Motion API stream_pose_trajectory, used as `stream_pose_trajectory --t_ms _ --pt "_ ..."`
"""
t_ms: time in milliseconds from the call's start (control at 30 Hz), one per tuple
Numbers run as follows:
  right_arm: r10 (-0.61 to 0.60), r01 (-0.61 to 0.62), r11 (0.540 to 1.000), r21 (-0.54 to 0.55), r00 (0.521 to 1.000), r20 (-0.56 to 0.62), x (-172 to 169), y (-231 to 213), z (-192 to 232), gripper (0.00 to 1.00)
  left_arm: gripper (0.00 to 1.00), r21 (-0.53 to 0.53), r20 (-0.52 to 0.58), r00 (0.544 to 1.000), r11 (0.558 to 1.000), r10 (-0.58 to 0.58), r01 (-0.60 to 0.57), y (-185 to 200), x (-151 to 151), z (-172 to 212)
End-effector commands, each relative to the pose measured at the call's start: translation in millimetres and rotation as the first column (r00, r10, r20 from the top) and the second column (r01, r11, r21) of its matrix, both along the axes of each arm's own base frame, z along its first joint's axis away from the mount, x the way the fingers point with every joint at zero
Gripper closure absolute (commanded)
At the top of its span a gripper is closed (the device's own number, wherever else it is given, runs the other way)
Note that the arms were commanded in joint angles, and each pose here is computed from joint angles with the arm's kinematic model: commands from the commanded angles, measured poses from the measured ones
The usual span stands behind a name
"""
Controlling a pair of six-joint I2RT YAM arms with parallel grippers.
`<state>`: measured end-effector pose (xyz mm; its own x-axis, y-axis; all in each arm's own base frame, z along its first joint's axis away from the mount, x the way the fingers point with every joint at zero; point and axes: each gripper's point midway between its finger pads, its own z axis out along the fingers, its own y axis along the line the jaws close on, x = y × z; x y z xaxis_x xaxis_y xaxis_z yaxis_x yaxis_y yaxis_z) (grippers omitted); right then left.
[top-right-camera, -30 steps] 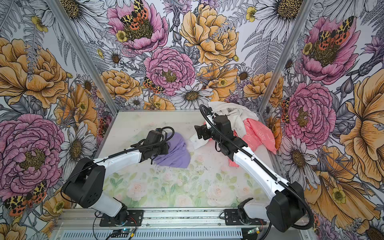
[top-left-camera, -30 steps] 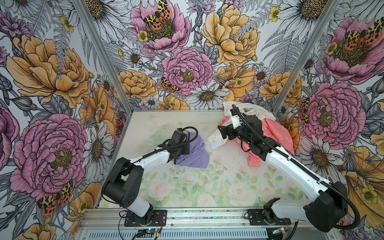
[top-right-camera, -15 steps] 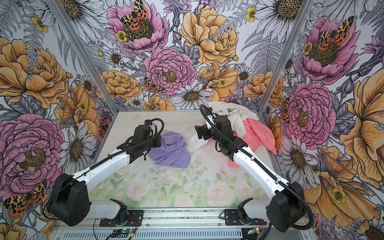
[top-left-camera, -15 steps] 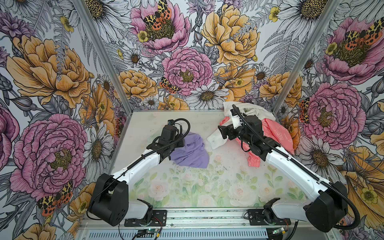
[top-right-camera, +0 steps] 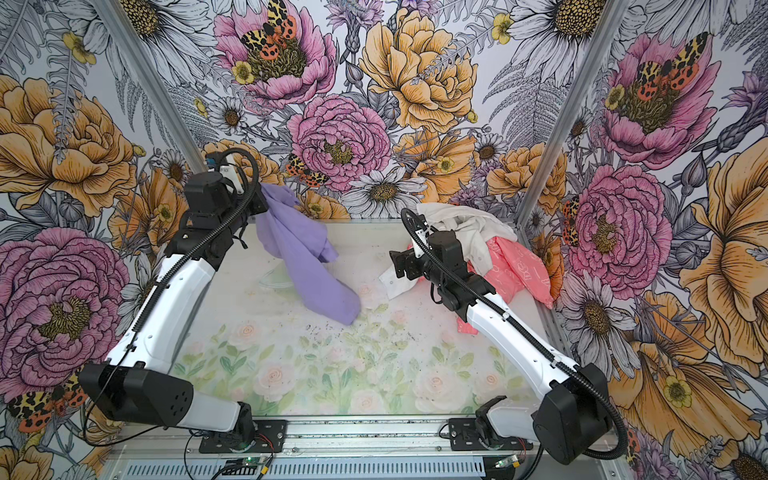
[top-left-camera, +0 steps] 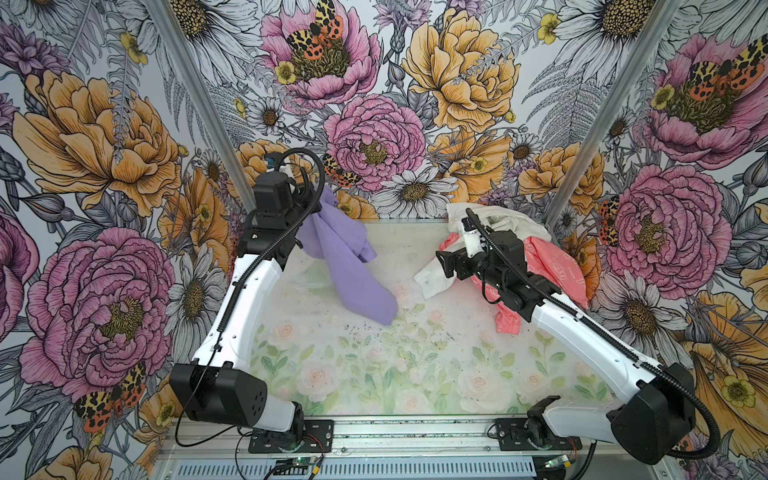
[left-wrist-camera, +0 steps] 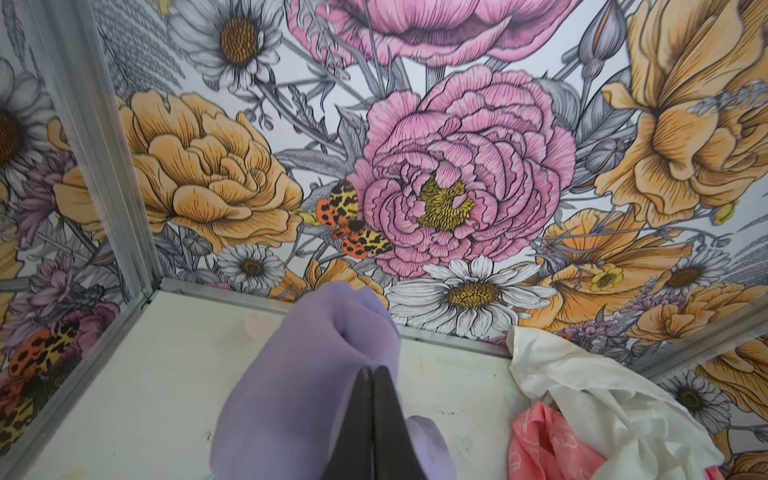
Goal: Pick out a specific cloth from the pile
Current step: 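Grasp the lavender cloth with the left gripper and lift it, then lower the lavender cloth with the left gripper onto the table's far corner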
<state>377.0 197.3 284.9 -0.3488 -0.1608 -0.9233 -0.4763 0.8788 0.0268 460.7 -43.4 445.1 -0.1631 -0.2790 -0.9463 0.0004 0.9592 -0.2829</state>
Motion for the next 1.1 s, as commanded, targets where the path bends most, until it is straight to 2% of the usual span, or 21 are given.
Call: stream_pose_trajectory --t_ms 0,100,167,300,467,633,933,1067 --pt "0.000 -0.001 0.999 0.035 0.999 0.037 -0.1 -0.3 20.8 0.04 1.00 0.077 0.090 0.995 0.996 0.039 -0.046 11.7 -7.7 49.3" --pt "0.004 -0.005 0.999 0.039 1.000 0.031 -0.1 0.8 19.2 0.04 1.00 0.088 0.143 0.989 0.995 0.038 -0.051 13.1 -9.6 75.2" --pt "0.003 -0.004 0.999 0.042 1.000 0.028 -0.1 0.9 18.5 0.04 1.00 0.091 0.133 0.991 0.995 0.025 -0.037 9.1 -8.2 70.4" --pt "0.003 -0.004 0.999 0.044 1.000 0.020 0.4 1.5 15.7 0.04 1.00 0.094 0.036 0.999 0.995 0.014 -0.017 -1.0 -2.9 18.8" --pt "0.011 -0.012 0.999 0.035 1.000 0.018 -0.2 2.1 12.6 0.03 1.00 0.028 -0.061 0.998 1.000 -0.005 0.007 -10.2 -8.3 -58.8" --pt "0.006 -0.007 1.000 0.027 1.000 0.013 0.3 0.4 8.9 0.03 1.00 0.020 -0.163 0.986 0.999 0.033 -0.030 1.3 -19.8 -123.0" --pt "0.010 -0.010 1.000 0.021 1.000 0.004 1.6 1.6 4.4 0.02 1.00 0.018 -0.230 0.962 0.989 0.148 -0.148 37.7 -50.8 -158.0" --pt "0.011 -0.011 1.000 0.015 1.000 0.006 0.8 0.5 3.3 0.01 1.00 0.031 -0.254 0.934 0.967 0.253 -0.253 66.2 -71.5 -173.1"
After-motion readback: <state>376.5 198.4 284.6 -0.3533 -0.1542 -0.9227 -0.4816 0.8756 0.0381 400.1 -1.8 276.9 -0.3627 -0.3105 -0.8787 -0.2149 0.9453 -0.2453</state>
